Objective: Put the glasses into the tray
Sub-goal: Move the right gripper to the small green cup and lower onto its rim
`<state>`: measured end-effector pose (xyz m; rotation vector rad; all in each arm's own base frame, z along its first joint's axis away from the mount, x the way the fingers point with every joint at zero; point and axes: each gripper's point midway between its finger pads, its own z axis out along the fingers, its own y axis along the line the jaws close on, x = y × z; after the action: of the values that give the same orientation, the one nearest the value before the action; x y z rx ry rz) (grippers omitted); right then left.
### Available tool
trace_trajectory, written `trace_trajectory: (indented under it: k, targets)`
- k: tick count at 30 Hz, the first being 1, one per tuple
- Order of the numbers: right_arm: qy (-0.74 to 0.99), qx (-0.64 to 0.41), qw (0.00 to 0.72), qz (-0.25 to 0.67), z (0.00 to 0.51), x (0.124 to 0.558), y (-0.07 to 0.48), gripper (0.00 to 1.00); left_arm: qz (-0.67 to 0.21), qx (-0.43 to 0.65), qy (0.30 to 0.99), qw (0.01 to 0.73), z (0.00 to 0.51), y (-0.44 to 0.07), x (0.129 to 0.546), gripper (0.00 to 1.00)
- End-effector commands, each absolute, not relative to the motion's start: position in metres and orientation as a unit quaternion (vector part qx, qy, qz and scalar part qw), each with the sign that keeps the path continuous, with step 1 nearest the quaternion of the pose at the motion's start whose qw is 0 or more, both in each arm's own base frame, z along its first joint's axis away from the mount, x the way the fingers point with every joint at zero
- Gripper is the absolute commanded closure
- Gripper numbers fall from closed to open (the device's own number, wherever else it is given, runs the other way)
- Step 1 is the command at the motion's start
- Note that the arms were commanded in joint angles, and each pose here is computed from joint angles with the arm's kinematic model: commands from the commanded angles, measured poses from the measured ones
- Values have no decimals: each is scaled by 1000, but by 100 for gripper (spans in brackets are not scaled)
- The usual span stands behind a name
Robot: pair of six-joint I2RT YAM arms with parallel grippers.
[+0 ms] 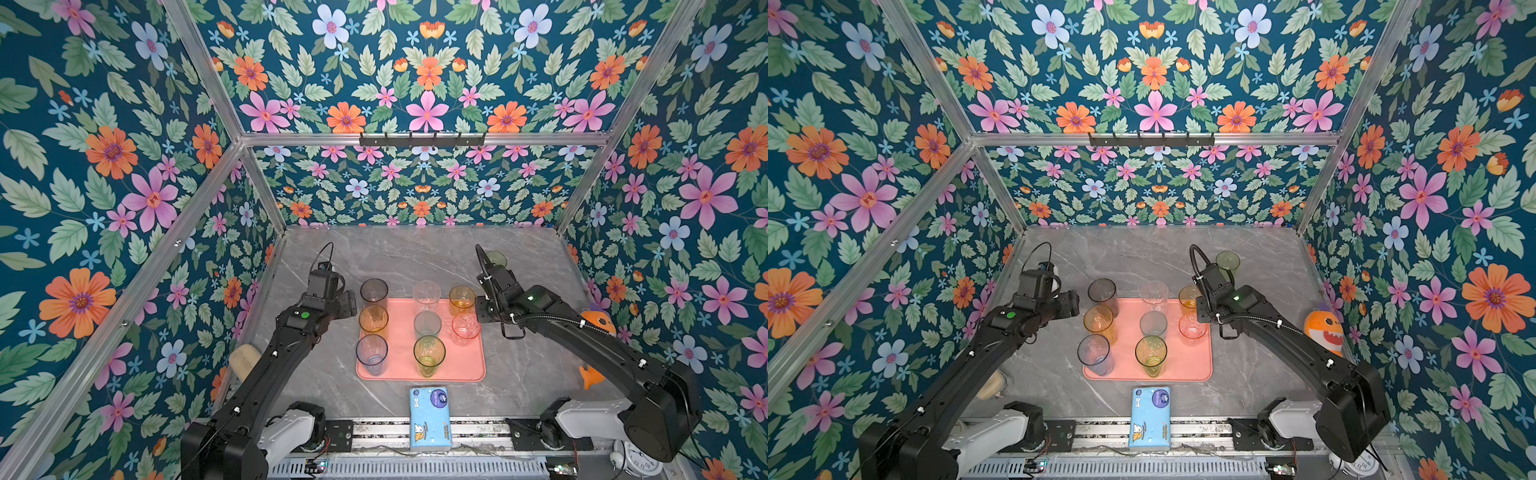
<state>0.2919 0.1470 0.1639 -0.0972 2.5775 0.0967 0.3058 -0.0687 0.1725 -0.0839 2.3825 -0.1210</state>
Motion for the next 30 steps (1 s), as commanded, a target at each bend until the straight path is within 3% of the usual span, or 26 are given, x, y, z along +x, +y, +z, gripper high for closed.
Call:
trace_trajectory:
  k: [1, 11, 30]
  targets:
    - [954, -28, 298, 22, 173, 303, 137, 54, -45, -34, 927, 372, 175, -68, 306, 17]
    - [939, 55, 339, 19, 188, 350, 94, 48, -40, -34, 928, 369, 173, -66, 306, 17]
    - [928, 152, 338, 41, 188, 446, 46, 47, -20, -40, 928, 369, 173, -59, 306, 17]
